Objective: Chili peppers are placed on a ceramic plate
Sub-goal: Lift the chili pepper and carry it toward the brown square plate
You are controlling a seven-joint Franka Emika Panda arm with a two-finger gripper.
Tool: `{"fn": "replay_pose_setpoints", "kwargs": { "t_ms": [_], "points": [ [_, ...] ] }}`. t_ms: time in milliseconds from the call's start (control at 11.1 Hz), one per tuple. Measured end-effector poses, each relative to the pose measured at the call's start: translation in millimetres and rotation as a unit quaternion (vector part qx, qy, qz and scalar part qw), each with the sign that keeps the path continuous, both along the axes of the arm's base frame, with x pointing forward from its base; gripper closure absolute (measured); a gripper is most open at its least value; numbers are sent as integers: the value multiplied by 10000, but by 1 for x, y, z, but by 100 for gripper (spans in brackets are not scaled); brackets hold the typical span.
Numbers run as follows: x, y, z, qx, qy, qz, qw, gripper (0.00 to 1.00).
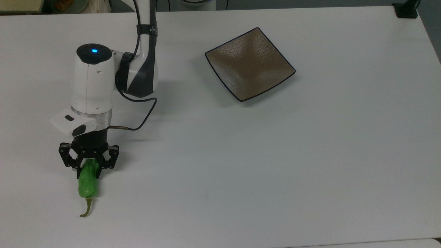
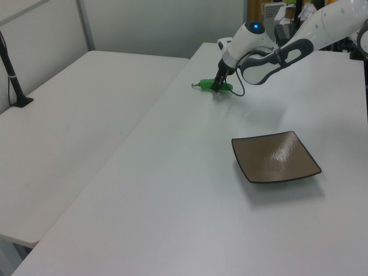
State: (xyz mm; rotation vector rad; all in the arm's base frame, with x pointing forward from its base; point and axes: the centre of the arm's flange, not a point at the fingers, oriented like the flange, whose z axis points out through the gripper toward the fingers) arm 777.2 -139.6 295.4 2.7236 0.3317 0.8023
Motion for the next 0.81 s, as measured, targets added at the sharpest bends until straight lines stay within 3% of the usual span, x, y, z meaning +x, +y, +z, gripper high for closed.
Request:
{"fn": "replay_pose_setpoints", "kwargs": {
  "t_ms": [269,449,808],
  "points": [
    [2,19,33,183,-150,-26,9997,54],
    [-4,35,59,281,76,-26,9996,54],
    [-33,96,112,1048,932,-79,9901,55]
  ]
}}
